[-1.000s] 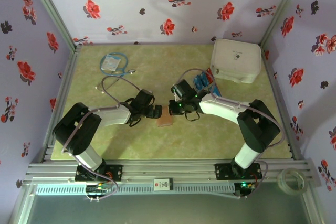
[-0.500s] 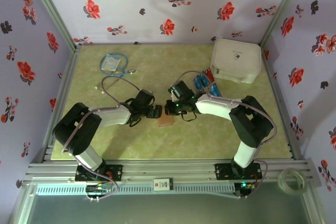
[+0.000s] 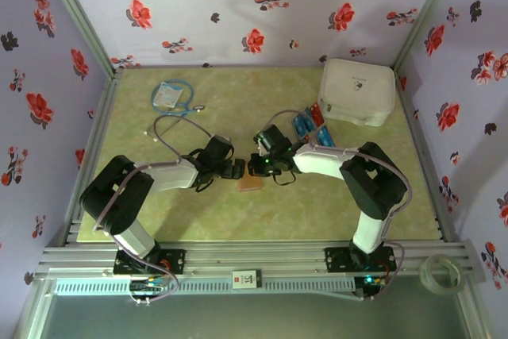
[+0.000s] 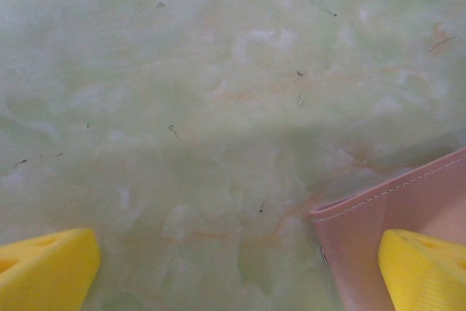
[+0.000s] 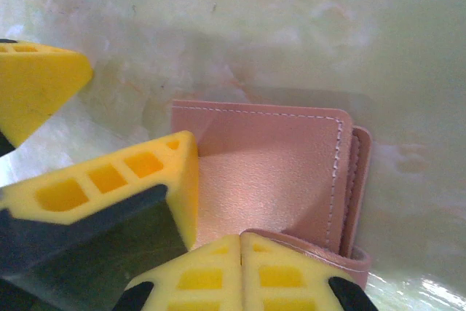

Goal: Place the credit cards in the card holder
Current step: Close the button on the card holder.

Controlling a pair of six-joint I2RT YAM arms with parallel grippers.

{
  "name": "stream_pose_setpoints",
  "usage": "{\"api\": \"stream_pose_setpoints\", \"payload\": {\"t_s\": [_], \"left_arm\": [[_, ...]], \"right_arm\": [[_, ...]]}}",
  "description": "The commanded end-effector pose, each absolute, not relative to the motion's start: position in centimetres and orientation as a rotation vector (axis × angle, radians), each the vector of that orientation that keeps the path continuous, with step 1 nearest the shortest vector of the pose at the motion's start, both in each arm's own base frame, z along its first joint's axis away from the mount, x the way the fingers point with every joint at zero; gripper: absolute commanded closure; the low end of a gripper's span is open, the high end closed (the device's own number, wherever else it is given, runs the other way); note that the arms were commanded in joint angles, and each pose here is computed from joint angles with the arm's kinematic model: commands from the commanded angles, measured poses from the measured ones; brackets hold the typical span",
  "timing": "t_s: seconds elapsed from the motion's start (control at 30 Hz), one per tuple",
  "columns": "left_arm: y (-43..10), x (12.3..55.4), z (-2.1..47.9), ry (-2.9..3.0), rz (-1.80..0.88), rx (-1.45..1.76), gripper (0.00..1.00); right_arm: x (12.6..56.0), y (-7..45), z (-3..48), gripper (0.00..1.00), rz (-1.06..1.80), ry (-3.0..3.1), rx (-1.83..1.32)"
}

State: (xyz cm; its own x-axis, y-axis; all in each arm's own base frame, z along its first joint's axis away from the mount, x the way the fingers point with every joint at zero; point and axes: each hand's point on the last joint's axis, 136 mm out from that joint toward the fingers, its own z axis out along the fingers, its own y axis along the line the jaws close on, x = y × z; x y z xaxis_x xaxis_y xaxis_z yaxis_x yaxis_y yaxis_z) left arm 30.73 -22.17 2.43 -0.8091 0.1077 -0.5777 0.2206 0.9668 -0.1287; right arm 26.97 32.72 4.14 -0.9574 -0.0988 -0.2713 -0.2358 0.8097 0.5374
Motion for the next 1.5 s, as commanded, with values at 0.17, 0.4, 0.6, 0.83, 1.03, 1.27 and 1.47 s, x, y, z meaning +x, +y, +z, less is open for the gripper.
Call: {"api": "stream_pose_setpoints", "payload": {"t_s": [0.17, 0.4, 0.6, 0.83, 1.03, 1.27, 1.47], "left_arm": [[-19.7, 28.9, -0.8, 2.618, -0.120, 0.233, 0.00], [-19.8, 28.9, -0.8, 2.619, -0.121, 0.231, 0.00], [-19.8, 29.0, -0.7, 2.617, -0.122, 0.231, 0.00], [-19.8, 29.1, -0.6, 2.614, -0.124, 0.229, 0.00], [-19.8, 29.0, -0.6, 2.617, -0.122, 0.230, 0.00], [-19.7, 28.9, -0.6, 2.619, -0.120, 0.229, 0.00], [-19.8, 29.0, -0.4, 2.615, -0.128, 0.218, 0.00]], "right_arm": [[26.2, 31.3, 1.3, 1.00, 0.802, 2.833, -0.215], [25.5, 31.1, 0.2, 1.00, 0.800, 2.871, -0.202], [24.2, 30.1, -1.4, 1.00, 0.751, 2.921, -0.197], [21.9, 29.2, -3.0, 1.00, 0.674, 2.965, -0.246], [19.7, 28.2, -4.7, 1.00, 0.539, 2.979, -0.326], [18.9, 27.3, -6.3, 1.00, 0.495, 2.983, -0.308], [20.6, 29.7, -3.9, 0.92, 0.580, 2.928, -0.323]]}}
